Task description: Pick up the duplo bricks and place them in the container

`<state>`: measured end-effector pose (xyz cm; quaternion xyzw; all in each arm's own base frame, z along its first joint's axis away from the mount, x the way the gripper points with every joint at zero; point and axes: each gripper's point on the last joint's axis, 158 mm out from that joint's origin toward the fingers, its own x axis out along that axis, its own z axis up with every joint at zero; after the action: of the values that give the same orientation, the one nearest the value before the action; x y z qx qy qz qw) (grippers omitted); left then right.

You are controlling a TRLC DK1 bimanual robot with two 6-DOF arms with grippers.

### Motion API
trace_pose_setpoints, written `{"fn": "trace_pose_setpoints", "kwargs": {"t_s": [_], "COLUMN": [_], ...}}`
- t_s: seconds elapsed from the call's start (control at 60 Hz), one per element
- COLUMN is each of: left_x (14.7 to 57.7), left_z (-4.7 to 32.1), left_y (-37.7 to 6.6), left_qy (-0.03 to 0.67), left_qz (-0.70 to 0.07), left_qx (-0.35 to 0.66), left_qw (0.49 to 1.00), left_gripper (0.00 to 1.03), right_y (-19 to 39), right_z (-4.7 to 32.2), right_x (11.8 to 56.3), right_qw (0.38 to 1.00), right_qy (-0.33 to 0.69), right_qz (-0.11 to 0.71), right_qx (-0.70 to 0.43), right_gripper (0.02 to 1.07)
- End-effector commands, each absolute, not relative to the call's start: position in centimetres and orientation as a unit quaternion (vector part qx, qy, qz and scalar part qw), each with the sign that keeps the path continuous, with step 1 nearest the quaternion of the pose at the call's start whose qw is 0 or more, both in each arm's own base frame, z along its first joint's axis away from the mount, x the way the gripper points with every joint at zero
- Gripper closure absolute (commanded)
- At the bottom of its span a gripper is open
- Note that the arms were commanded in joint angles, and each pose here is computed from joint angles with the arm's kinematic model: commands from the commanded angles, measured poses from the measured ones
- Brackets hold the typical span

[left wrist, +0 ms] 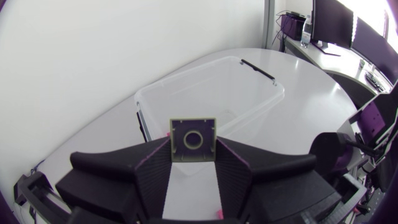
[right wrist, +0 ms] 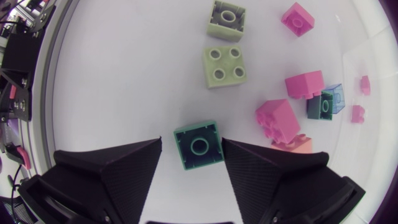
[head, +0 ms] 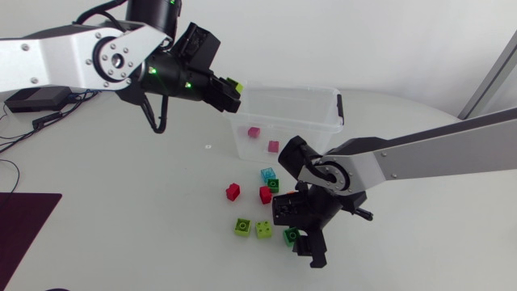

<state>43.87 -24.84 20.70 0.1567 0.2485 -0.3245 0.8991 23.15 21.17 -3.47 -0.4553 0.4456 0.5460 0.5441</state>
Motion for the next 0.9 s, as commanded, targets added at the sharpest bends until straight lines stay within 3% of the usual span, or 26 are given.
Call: {"fn": "trace_pose_setpoints", "kwargs": {"t_s": [0.0, 0.033, 0.217, 0.483, 0.5, 0.517, 0.533, 0.567, 0.583, 0.633, 0.683, 0.883], "left_x": [46.0, 46.4, 48.4, 52.1, 52.8, 52.9, 53.3, 53.6, 53.7, 53.9, 53.8, 50.8], "left_z": [21.1, 20.9, 18.8, 15.9, 15.3, 15.2, 14.9, 14.6, 14.5, 14.4, 14.6, 17.6], "left_y": [-25.6, -25.9, -28.0, -29.4, -29.6, -29.6, -29.5, -29.5, -29.4, -29.2, -28.8, -26.2], "left_qy": [0.241, 0.242, 0.248, 0.257, 0.260, 0.261, 0.262, 0.264, 0.264, 0.265, 0.265, 0.267], "left_qz": [-0.320, -0.320, -0.324, -0.309, -0.303, -0.303, -0.300, -0.297, -0.295, -0.290, -0.288, -0.282], "left_qx": [0.140, 0.138, 0.143, 0.135, 0.137, 0.137, 0.137, 0.137, 0.138, 0.139, 0.139, 0.142], "left_qw": [0.906, 0.906, 0.902, 0.906, 0.907, 0.906, 0.907, 0.907, 0.908, 0.909, 0.909, 0.911], "left_gripper": [0.75, 0.75, 0.74, 0.68, 0.59, 0.58, 0.48, 0.36, 0.24, 0.12, 0.06, 0.05], "right_y": [21.1, 21.0, 20.0, 20.0, 20.0, 20.0, 20.0, 20.0, 20.0, 20.0, 20.0, 20.2], "right_z": [-3.9, -3.9, -3.0, 2.1, 2.9, 3.1, 3.6, 4.4, 4.9, 6.0, 7.5, 13.9], "right_x": [23.5, 23.7, 23.9, 24.3, 24.5, 24.4, 24.5, 24.7, 24.8, 25.3, 25.9, 30.1], "right_qw": [0.539, 0.541, 0.558, 0.605, 0.612, 0.613, 0.617, 0.623, 0.628, 0.638, 0.651, 0.718], "right_qy": [0.440, 0.441, 0.440, 0.404, 0.397, 0.396, 0.393, 0.388, 0.384, 0.376, 0.367, 0.317], "right_qz": [0.550, 0.548, 0.539, 0.527, 0.524, 0.524, 0.522, 0.519, 0.518, 0.514, 0.508, 0.475], "right_qx": [-0.462, -0.461, -0.453, -0.439, -0.439, -0.439, -0.438, -0.437, -0.436, -0.432, -0.429, -0.398], "right_gripper": [0.76, 0.85, 0.86, 0.87, 0.87, 0.87, 0.87, 0.87, 0.87, 0.87, 0.87, 0.87]}}
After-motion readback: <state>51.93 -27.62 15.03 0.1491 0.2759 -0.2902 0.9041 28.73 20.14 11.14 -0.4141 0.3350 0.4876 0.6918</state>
